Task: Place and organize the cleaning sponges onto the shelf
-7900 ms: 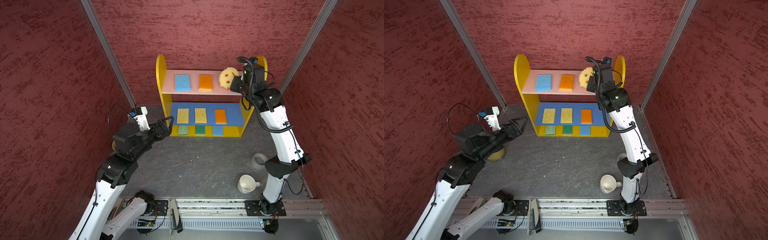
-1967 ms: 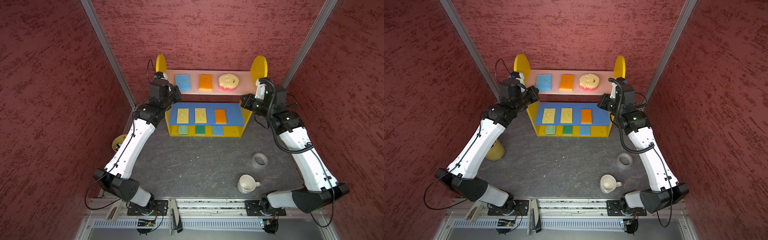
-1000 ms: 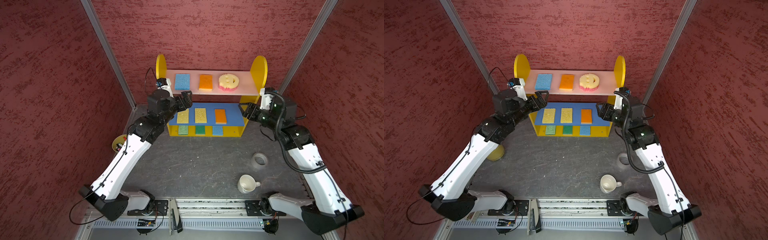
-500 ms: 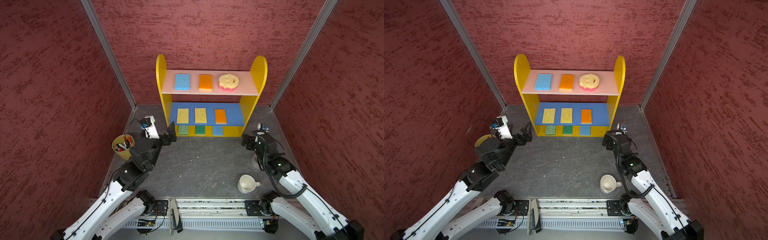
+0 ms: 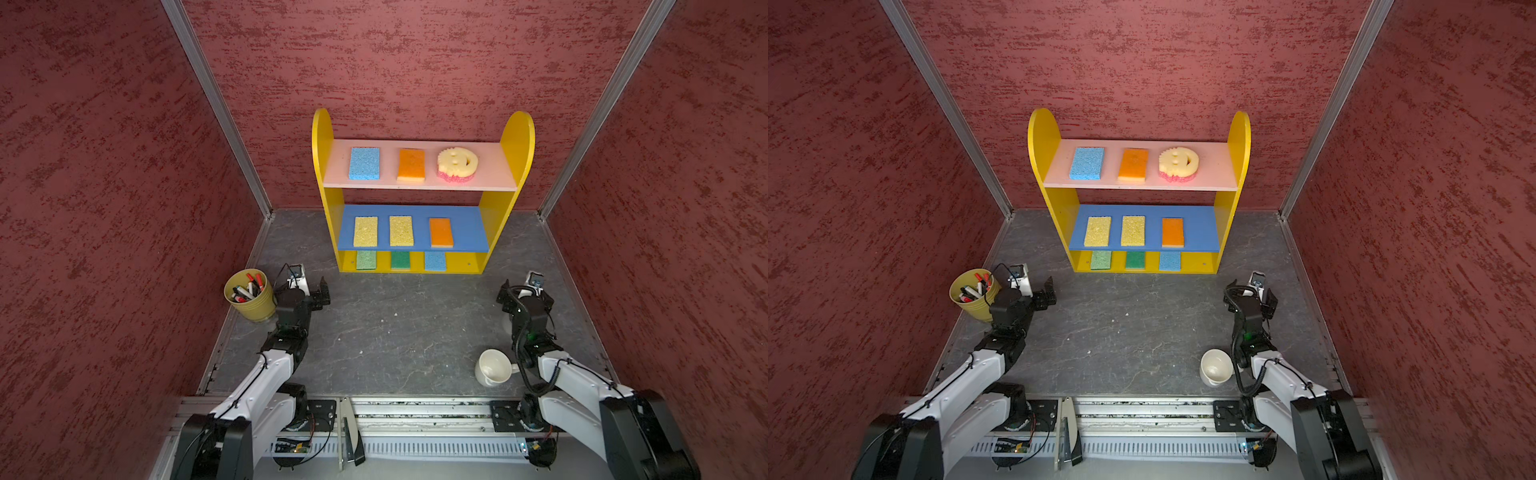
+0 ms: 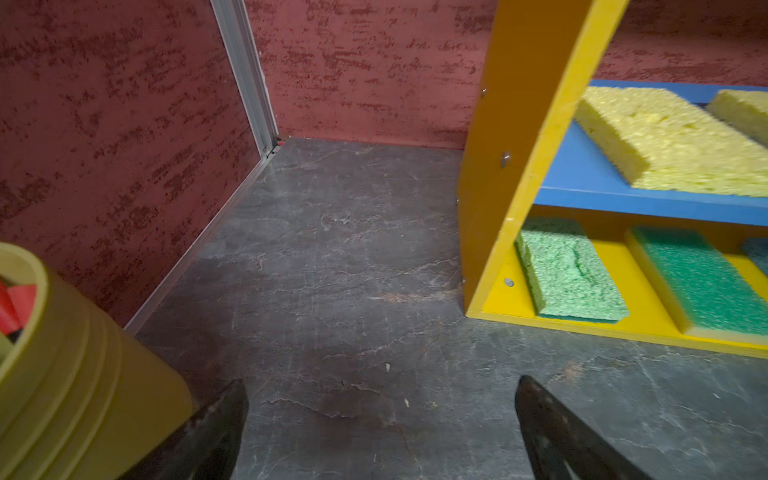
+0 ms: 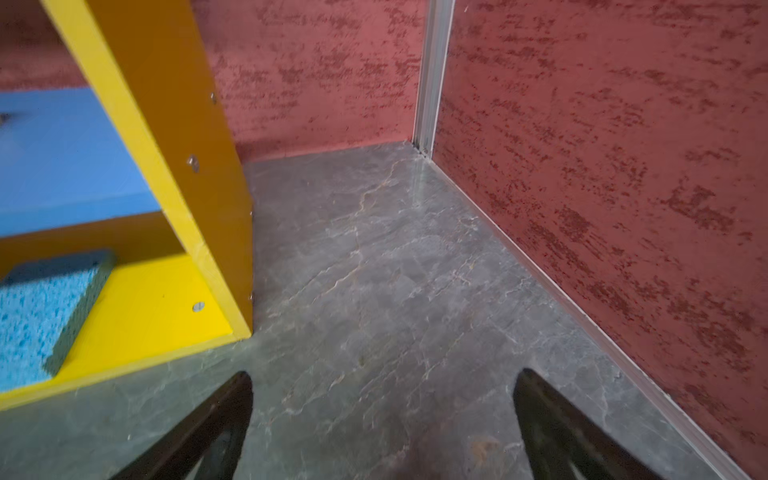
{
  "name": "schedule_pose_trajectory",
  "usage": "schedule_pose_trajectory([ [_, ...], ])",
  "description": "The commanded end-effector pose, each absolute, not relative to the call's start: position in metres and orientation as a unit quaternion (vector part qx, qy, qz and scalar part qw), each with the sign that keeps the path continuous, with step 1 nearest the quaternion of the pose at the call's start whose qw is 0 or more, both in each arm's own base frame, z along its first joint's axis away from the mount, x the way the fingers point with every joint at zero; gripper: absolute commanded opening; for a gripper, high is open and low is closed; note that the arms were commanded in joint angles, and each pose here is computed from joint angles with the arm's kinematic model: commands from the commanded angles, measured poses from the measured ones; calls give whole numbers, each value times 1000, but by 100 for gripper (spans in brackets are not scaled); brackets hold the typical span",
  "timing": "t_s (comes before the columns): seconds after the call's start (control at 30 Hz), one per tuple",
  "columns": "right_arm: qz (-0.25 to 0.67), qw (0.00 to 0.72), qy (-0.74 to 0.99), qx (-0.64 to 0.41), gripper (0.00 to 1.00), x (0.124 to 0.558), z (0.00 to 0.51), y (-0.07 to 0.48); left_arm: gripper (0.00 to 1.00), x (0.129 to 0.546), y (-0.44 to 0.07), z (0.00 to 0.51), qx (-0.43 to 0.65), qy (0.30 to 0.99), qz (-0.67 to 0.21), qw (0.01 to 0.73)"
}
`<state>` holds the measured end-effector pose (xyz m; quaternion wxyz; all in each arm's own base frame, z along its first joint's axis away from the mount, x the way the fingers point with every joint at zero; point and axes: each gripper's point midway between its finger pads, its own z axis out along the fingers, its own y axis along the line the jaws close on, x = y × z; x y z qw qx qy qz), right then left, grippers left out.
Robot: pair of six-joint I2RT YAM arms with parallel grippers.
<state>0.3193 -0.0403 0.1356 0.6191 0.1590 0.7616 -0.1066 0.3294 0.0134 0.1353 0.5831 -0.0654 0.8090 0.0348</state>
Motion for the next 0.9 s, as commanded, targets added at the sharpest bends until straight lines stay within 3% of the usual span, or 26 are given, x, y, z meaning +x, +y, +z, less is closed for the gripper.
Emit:
schedule_pose_trajectory([
  [0.0,-51,682,712,161,99,332,163,-40,100,352,4,150,-40,776,-10,630],
  [0.3,-85,692,700,153,99,359,159,-54,100,390,-3,121,-8,766,-28,642],
  [0.4,-60,694,711,100,99,368,142,-37,99,395,-3,117,-12,782,-29,623],
  [0.87,-54,671,731,112,99,383,137,-42,99,401,5,114,-29,792,-24,609],
])
